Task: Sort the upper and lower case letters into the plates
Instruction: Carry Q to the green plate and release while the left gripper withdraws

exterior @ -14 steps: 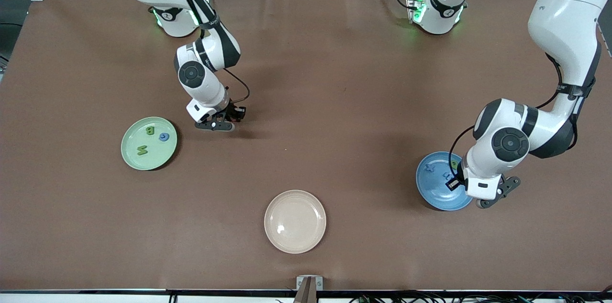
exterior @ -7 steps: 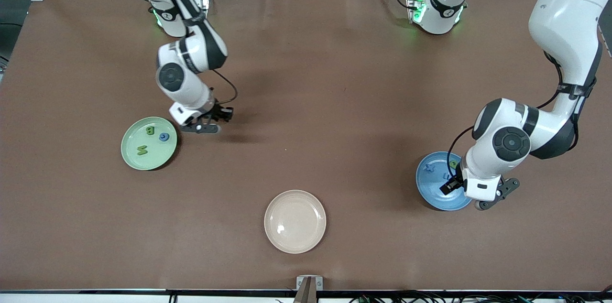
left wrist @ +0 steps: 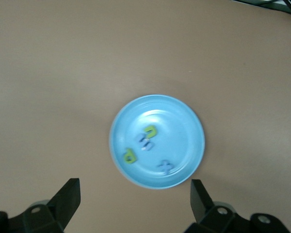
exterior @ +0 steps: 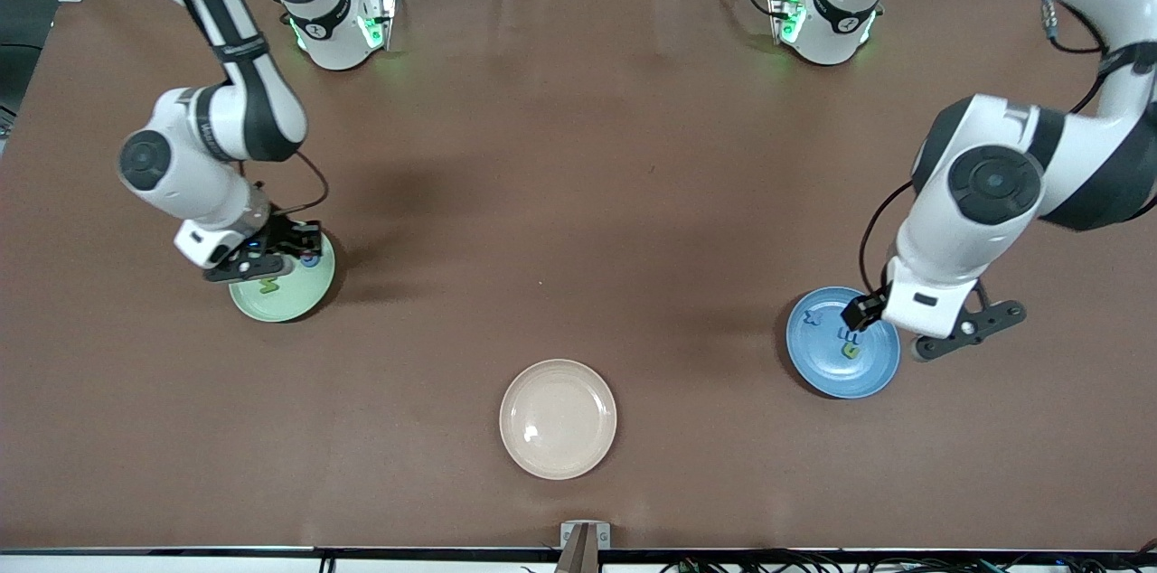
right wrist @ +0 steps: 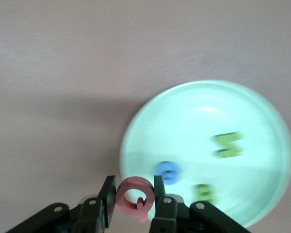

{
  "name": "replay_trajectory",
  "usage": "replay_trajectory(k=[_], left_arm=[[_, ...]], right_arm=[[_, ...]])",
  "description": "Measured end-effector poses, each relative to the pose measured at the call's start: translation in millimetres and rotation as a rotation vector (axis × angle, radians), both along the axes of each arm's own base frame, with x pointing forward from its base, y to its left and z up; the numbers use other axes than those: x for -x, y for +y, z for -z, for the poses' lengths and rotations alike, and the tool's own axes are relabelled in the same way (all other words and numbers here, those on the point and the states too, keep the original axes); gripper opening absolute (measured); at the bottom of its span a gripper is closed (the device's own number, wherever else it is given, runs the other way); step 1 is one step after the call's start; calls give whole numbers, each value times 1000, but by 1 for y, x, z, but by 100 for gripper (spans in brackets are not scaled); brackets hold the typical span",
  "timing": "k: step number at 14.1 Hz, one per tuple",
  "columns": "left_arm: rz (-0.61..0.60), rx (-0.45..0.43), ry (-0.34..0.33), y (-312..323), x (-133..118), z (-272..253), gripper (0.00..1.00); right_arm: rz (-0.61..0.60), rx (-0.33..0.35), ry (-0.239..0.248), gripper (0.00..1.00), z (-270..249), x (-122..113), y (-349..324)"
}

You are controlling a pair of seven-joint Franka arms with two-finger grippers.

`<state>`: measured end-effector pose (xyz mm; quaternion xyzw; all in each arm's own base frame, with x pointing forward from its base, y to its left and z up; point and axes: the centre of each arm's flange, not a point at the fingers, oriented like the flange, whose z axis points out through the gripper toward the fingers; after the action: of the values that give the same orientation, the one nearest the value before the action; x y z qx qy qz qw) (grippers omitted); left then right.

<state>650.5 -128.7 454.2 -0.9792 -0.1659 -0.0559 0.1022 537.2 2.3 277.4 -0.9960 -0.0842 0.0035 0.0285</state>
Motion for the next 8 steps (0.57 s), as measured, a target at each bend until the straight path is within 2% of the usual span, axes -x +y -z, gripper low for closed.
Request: replay_trajectory(k=[4,8], left_arm=[[-21,-13,84,25,8,-66,100],[139,-38,118,29,23,-116,100]], right_arm=[[-82,8,15,36,24,-18,-46],[-101,10,38,36,53,-35,-44]])
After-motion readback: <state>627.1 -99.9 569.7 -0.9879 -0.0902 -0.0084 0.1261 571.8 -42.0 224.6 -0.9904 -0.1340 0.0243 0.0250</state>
